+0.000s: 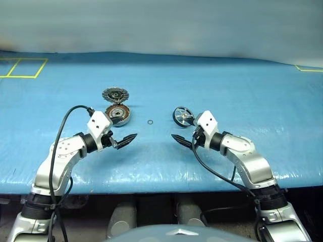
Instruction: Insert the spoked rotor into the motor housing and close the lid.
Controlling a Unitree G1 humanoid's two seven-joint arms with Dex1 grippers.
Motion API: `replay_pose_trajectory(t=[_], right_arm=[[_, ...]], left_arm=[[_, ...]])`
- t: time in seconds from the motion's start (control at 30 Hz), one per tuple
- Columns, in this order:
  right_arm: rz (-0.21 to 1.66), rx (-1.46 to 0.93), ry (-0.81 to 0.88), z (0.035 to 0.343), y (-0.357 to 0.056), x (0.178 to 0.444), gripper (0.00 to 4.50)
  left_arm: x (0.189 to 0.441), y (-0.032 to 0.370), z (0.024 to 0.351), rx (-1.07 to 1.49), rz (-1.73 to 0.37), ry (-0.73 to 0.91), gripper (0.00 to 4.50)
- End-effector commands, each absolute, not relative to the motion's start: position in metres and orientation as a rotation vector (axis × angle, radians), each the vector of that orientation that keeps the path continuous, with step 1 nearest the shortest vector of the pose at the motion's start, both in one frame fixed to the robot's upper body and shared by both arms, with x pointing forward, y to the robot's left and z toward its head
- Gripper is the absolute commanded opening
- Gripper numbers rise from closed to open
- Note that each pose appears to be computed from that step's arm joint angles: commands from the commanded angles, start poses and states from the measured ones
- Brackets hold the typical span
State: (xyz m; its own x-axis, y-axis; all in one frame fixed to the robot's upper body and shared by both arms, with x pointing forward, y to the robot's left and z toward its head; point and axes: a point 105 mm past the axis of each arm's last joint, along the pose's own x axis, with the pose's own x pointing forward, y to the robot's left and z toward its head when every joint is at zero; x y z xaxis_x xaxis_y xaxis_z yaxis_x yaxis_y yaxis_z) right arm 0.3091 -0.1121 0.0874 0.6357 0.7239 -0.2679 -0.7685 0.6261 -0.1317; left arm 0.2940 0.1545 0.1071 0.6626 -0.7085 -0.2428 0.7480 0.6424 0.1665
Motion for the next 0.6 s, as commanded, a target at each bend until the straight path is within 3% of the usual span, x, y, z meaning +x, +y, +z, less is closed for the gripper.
replay_pose_trajectory(t=[0.03,0.43,0.6], right_arm=[[0.884,-0.253,0.142,0.100,-0.104,0.310,4.47],[0.875,-0.246,0.148,0.100,-0.105,0.309,4.47],[0.870,-0.252,0.142,0.103,-0.107,0.311,4.47]], left_arm=[[0.299,0.158,0.120,0.304,-0.832,0.125,4.50],[0.299,0.160,0.119,0.357,-0.833,0.149,4.50],[0.300,0.170,0.115,0.561,-0.858,0.233,4.50]])
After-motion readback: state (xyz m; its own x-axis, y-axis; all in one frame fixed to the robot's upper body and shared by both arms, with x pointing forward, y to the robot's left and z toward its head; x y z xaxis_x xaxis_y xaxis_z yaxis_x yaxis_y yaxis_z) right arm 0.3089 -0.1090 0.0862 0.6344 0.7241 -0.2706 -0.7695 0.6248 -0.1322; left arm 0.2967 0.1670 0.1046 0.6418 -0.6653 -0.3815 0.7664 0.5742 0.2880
